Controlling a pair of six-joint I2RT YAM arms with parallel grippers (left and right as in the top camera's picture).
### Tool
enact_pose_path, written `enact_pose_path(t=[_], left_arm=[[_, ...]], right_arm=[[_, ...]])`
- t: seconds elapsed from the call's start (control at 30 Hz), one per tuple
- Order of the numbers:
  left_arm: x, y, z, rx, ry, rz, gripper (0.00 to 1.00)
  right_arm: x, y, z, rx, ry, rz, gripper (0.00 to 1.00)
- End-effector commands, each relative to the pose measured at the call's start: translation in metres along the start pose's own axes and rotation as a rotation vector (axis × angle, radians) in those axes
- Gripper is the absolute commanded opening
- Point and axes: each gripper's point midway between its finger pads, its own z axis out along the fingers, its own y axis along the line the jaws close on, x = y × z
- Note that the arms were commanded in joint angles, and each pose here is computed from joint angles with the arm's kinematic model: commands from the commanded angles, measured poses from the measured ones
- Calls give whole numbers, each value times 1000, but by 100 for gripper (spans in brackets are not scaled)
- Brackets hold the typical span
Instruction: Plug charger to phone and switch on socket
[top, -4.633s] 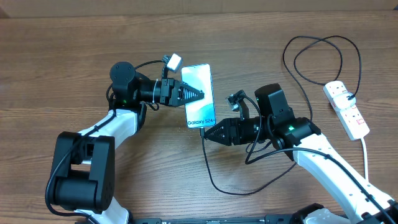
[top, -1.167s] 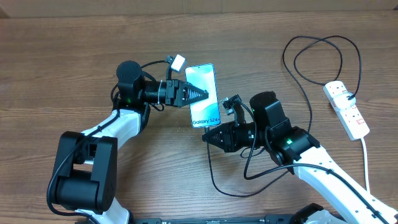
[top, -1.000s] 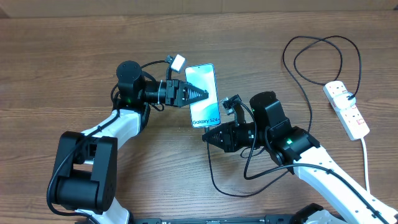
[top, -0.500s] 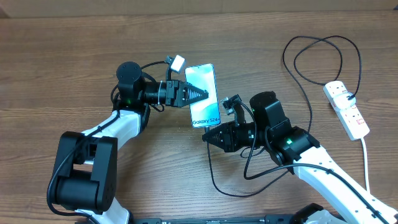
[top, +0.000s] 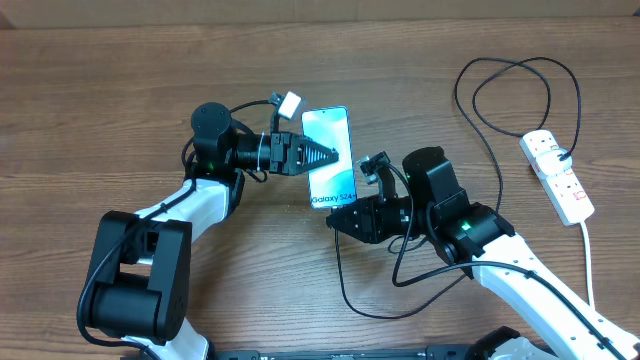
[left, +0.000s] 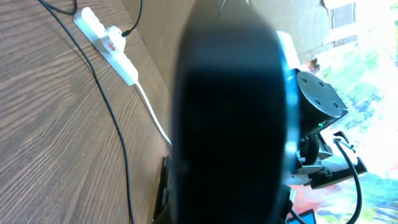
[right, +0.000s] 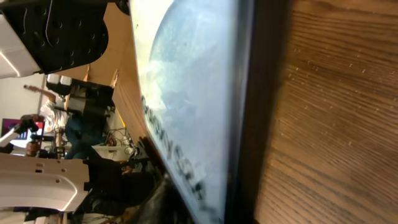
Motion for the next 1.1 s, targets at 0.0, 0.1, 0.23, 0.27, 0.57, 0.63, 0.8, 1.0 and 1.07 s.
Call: enact_pose_path(t=[0.0,0.1,0.23,0.27,0.57,0.63,0.8,1.0,1.07], left_arm=[[15,-6,-5,28,70,-7,4],[13,-5,-10,23,57,-5,4],[8,-3,-17,14,35,-5,4],[7,-3,-20,11,28,-4,4],[-8,2,-32,-24,-58,16,4],[-9,3,-27,-25,-63,13,4],[-13,6,-12,-37,-90,-6,4],[-25,32,5,-125,-209,-114,4],[-28,44,10,-170,-252,-161,4]], right_arm=[[-21,7,-8,12,-58,-36,22],[-17,5,-8,19,-44,-21,32],[-11,2,-8,31,-23,1,47],[-10,1,-8,33,-17,7,50],[-5,-21,-23,110,-17,74,71],[-9,-27,-33,127,-43,99,73],[-19,-40,-65,170,-127,129,75],[-16,-45,-89,207,-169,136,77],[-12,-47,-91,224,-164,146,77]])
